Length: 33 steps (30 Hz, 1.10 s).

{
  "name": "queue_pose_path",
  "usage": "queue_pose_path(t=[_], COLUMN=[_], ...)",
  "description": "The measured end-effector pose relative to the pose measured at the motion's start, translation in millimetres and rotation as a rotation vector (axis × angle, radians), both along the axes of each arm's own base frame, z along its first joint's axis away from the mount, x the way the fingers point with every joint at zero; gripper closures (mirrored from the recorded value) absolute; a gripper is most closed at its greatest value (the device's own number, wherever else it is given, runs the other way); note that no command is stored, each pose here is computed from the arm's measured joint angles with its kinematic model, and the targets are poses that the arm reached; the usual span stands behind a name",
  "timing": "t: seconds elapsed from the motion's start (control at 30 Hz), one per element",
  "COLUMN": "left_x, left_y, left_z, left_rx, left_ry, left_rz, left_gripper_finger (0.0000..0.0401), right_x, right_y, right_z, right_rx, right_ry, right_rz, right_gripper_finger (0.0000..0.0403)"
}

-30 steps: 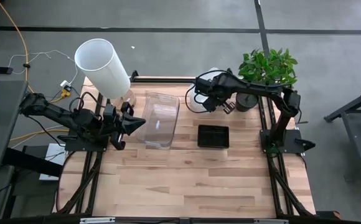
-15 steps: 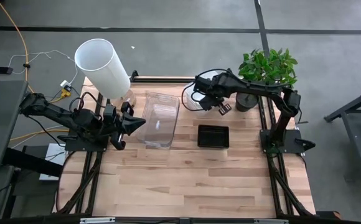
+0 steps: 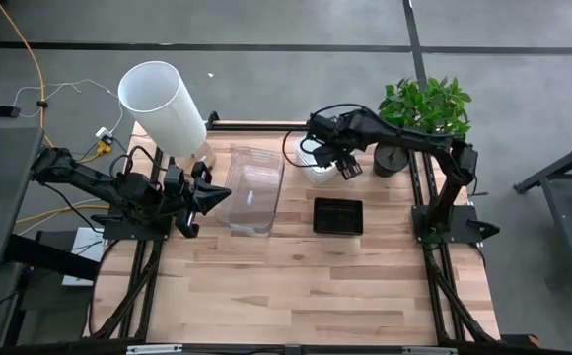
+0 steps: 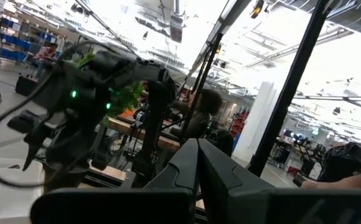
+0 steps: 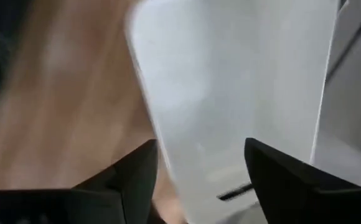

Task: Stack baskets by color
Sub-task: Stack the bottom white bin on top of the top white bin

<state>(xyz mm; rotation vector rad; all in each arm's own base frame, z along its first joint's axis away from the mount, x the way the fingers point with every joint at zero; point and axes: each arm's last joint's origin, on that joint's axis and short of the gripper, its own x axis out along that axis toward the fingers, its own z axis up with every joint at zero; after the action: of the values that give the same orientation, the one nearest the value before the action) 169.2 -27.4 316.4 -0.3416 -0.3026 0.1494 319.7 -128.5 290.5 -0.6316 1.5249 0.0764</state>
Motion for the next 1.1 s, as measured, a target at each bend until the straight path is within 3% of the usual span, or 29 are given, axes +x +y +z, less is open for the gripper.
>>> queue_pose_path(t=[0.1, 0.17, 0.33, 0.4, 0.57, 0.67, 1.1], left_x=[0, 0, 0, 0, 0, 0, 0], left_y=[0, 0, 0, 0, 0, 0, 0], left_z=[0, 0, 0, 0, 0, 0, 0], left_rx=[0.0, 0.0, 0.0, 0.001, 0.001, 0.001, 0.026], left_ry=[0.0, 0.001, 0.002, 0.002, 0.002, 0.001, 0.006], left_rz=[0.0, 0.0, 0.0, 0.0, 0.0, 0.0, 0.007], left_gripper_finger=[0.0401, 0.0401, 0.0401, 0.0401, 0.0401, 0.0401, 0.0401], right_x=[-5, -7, -1, 3, 6, 8, 26], right_y=[6, 13, 42, 56, 75, 73, 31], right_z=[11, 15, 9, -1, -41, -58, -64], right_rx=[0.093, 0.157, 0.306, 0.311, 0.274, 0.186, 0.082], right_ry=[-0.06, -0.088, -0.101, -0.089, -0.084, -0.121, -0.4], right_rz=[-0.07, -0.111, -0.132, -0.099, -0.113, -0.158, -0.299], right_gripper_finger=[0.0189, 0.0219, 0.0361, 0.0389, 0.0394, 0.0397, 0.0402])
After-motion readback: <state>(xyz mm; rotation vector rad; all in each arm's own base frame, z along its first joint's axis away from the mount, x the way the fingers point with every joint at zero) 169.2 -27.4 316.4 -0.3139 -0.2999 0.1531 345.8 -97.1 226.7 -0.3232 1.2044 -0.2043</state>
